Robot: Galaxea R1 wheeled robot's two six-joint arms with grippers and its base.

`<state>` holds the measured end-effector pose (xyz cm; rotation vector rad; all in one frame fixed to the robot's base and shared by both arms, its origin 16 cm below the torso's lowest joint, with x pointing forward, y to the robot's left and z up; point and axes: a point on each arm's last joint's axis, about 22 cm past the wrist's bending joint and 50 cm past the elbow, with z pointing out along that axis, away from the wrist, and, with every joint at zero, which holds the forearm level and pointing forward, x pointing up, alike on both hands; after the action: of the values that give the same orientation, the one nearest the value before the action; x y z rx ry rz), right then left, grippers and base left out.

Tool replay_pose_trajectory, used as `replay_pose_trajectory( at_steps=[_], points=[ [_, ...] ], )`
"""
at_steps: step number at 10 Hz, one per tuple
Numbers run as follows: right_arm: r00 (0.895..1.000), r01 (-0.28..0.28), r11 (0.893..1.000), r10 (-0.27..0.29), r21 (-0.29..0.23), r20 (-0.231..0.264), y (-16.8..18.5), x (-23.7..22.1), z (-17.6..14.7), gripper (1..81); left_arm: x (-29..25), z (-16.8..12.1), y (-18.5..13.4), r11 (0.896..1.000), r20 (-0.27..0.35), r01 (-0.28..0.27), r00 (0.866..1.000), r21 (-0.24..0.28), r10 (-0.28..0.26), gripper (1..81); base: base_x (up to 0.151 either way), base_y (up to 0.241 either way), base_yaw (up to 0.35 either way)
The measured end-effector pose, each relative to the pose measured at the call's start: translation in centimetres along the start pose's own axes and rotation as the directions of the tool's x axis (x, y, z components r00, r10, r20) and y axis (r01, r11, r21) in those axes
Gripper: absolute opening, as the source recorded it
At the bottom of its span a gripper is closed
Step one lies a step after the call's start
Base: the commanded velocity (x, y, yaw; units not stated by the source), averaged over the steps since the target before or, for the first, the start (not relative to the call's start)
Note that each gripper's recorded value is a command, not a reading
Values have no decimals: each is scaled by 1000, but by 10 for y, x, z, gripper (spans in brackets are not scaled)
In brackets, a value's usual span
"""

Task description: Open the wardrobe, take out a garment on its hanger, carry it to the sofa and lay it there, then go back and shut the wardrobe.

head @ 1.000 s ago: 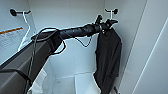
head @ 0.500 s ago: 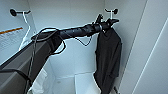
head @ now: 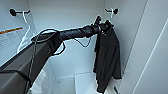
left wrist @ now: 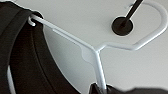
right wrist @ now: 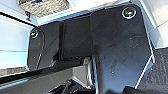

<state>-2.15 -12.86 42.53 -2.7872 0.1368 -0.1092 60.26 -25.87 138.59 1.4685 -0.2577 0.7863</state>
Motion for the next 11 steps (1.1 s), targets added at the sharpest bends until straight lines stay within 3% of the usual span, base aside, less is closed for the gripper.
replay_pose_trajectory(
  at_steps=[4,8,11],
  points=[
    [1000,-1,1000,1,0,2,0,0,0,811,6,-7,13,1000,5,-15,1000,-14,15,10,0,0,0],
    [1000,2,1000,-2,-7,4,7,-3,-2,811,12,-24,77,989,35,-119,992,-90,123,10,0,0,0],
    [997,68,998,-68,3,30,5,3,0,811,18,-70,62,989,29,-149,988,-14,150,10,0,0,0]
  ],
)
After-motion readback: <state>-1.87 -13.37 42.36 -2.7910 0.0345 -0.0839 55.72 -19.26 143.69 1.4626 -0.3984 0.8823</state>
